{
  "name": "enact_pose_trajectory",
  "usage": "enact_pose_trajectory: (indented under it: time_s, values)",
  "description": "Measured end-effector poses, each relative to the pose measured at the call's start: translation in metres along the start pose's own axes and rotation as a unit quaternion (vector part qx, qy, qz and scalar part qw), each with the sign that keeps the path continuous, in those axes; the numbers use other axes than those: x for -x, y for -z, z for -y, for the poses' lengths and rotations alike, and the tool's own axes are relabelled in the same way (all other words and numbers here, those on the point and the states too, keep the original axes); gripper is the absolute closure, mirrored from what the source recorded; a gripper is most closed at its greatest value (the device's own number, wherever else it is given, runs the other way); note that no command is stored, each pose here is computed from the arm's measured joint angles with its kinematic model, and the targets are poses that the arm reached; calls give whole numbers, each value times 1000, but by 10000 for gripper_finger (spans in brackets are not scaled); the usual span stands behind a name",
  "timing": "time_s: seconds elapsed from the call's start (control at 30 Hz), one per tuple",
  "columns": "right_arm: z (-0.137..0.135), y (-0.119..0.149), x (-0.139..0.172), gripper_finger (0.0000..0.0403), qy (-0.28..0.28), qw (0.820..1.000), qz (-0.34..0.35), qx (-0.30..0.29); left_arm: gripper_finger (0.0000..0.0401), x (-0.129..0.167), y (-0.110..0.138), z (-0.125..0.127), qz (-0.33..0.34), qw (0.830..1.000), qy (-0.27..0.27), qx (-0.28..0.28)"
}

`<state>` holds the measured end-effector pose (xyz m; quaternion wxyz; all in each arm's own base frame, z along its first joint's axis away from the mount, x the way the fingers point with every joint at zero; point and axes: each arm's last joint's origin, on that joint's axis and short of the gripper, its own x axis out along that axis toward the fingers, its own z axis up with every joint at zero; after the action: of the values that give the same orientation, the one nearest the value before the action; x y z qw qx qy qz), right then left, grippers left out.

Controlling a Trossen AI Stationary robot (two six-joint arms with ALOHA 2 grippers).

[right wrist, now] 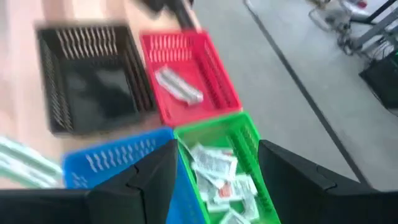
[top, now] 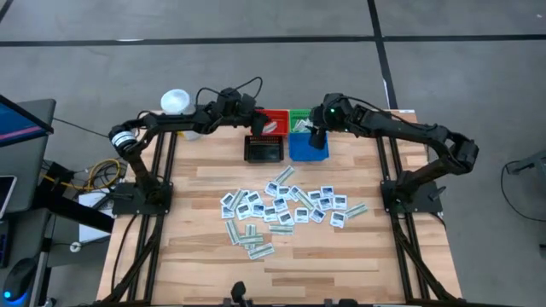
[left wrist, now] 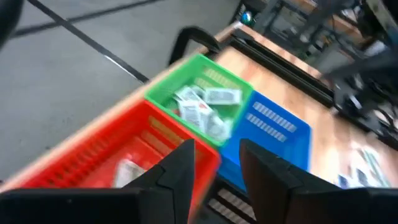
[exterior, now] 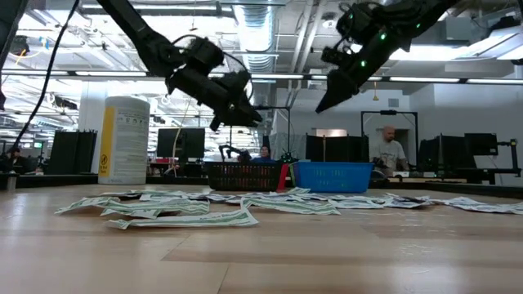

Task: Pick & Place First Aid Supplies
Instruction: Put the bandage into the red basket

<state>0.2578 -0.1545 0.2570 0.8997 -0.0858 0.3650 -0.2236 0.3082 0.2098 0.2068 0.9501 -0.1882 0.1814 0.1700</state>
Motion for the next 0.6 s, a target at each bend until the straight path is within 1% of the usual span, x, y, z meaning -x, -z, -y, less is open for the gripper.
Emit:
enact_pose_trajectory:
  time_s: [0.1,0.2,0.3,0.47,0.6]
  values:
    - [-5,-7,11,186,-4,1000,20,-23,281,6,-2,19,-14,999,17,-30]
    - [-13,-8,19,186,-18,999,16,-37,288,14,-4,40,-25,996,37,-77]
    - [-22,-5,24,186,-38,998,-9,-49,294,24,-7,59,-31,991,58,-115]
    - [-49,1,28,186,-80,993,-58,-70,297,41,-9,85,-42,987,84,-130]
    - [-72,18,32,186,-111,983,-96,-107,297,56,-3,106,-59,984,110,-131]
